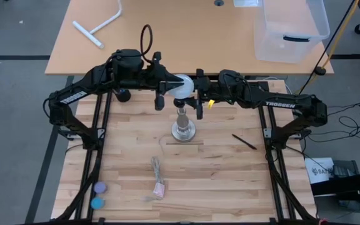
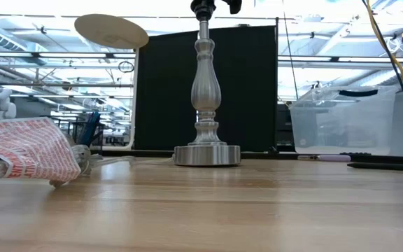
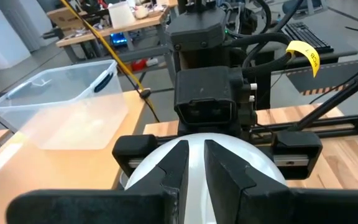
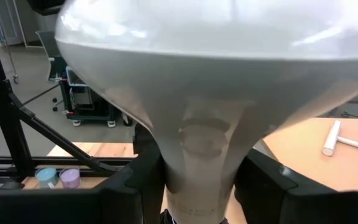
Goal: Screw lightbulb
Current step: Insert the lightbulb into the lamp
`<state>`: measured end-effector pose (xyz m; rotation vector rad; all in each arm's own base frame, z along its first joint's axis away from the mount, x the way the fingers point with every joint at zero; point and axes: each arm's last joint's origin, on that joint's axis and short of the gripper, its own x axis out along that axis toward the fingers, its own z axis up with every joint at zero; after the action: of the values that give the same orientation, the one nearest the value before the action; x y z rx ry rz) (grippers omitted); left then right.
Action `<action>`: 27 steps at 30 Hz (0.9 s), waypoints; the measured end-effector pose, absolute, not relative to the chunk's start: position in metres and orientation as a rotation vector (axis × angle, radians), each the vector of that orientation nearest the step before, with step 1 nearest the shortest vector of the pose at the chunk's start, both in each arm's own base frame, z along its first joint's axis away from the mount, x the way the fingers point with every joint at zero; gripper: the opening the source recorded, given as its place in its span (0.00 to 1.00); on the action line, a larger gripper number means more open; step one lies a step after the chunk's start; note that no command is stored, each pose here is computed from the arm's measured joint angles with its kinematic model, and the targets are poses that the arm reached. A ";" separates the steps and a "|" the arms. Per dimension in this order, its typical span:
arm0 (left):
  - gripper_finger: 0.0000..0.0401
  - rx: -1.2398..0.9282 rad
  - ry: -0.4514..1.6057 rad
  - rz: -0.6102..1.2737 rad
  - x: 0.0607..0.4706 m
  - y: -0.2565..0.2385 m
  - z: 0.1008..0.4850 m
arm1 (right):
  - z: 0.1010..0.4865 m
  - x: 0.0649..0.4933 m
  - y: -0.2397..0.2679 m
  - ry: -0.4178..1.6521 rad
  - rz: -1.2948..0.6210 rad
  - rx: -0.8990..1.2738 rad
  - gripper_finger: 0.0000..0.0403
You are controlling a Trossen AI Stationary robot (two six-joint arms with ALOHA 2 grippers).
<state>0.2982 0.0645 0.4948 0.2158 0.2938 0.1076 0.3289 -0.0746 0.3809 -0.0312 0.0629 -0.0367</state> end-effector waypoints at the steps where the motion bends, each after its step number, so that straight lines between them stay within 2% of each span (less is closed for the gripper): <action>1: 0.14 0.210 0.300 0.107 0.298 0.064 0.494 | 0.381 0.329 -0.075 0.063 -0.036 -0.031 0.38; 15: 0.14 0.189 0.330 0.110 0.300 0.064 0.490 | 0.381 0.329 -0.068 0.070 -0.017 -0.073 0.40; 23: 0.14 0.183 0.355 0.104 0.309 0.065 0.483 | 0.374 0.331 -0.064 0.107 0.003 -0.079 0.54; 27: 0.14 0.185 0.354 0.100 0.310 0.064 0.483 | 0.375 0.331 -0.064 0.103 0.007 -0.079 0.58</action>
<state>0.3100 0.0637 0.4825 0.1846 0.3544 0.1000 0.3314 -0.0636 0.3747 -0.0794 0.1028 0.0075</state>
